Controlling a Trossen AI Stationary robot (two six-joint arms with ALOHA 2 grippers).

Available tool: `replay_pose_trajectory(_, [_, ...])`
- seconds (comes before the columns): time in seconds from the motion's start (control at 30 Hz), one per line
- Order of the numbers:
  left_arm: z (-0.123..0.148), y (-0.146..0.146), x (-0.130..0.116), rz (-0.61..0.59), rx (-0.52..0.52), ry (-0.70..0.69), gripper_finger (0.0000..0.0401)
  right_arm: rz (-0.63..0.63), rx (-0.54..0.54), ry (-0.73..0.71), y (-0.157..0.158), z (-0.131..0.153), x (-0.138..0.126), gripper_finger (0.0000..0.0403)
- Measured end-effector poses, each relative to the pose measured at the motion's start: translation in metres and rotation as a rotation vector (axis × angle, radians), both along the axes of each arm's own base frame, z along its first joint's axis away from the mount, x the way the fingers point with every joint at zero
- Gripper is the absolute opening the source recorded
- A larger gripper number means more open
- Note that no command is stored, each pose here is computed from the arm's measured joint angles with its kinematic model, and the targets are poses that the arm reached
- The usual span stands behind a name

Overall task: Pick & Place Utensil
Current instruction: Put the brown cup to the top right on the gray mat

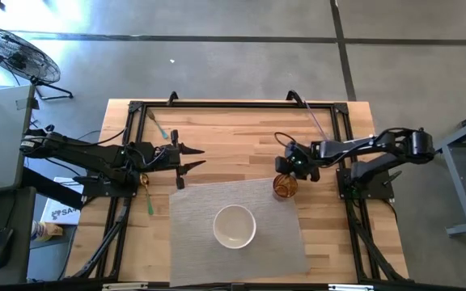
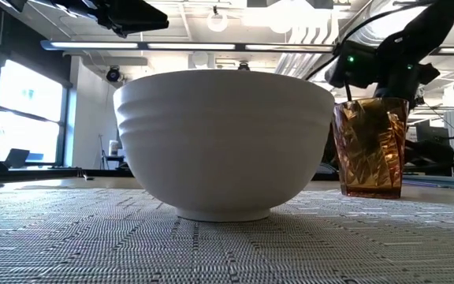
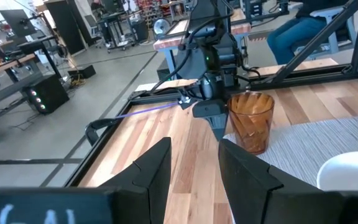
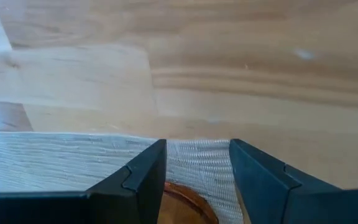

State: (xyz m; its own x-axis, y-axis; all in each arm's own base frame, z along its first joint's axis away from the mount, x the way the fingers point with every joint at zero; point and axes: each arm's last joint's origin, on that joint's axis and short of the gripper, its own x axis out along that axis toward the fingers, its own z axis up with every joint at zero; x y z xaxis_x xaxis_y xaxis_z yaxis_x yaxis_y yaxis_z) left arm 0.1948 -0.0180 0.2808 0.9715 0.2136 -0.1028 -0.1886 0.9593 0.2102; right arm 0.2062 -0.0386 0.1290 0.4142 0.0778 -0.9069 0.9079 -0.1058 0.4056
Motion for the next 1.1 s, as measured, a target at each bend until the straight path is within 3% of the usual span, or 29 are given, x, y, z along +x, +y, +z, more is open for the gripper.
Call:
replay_pose_trajectory(0.17, [0.0, 0.0, 0.0, 0.0, 0.0, 0.0, 0.0131, -0.013, 0.014, 0.07, 0.006, 0.003, -0.01, 0.0173])
replay_pose_trajectory(0.43, [0.0, 0.0, 0.0, 0.0, 0.0, 0.0, 0.0131, -0.039, -0.051, 0.135, 0.012, 0.014, -0.026, 0.0173])
replay_pose_trajectory(0.67, [0.0, 0.0, 0.0, 0.001, -0.001, 0.0, 0.0131, -0.048, -0.142, 0.047, 0.01, 0.03, -0.031, 0.0173])
replay_pose_trajectory(0.83, [0.0, 0.0, 0.0, 0.001, -0.005, 0.001, 0.0131, -0.023, -0.231, -0.001, 0.011, 0.05, -0.051, 0.0173])
replay_pose_trajectory(1.1, [-0.001, 0.0, 0.0, 0.002, -0.006, 0.007, 0.0131, 0.168, -0.34, -0.105, 0.04, 0.071, -0.078, 0.0163])
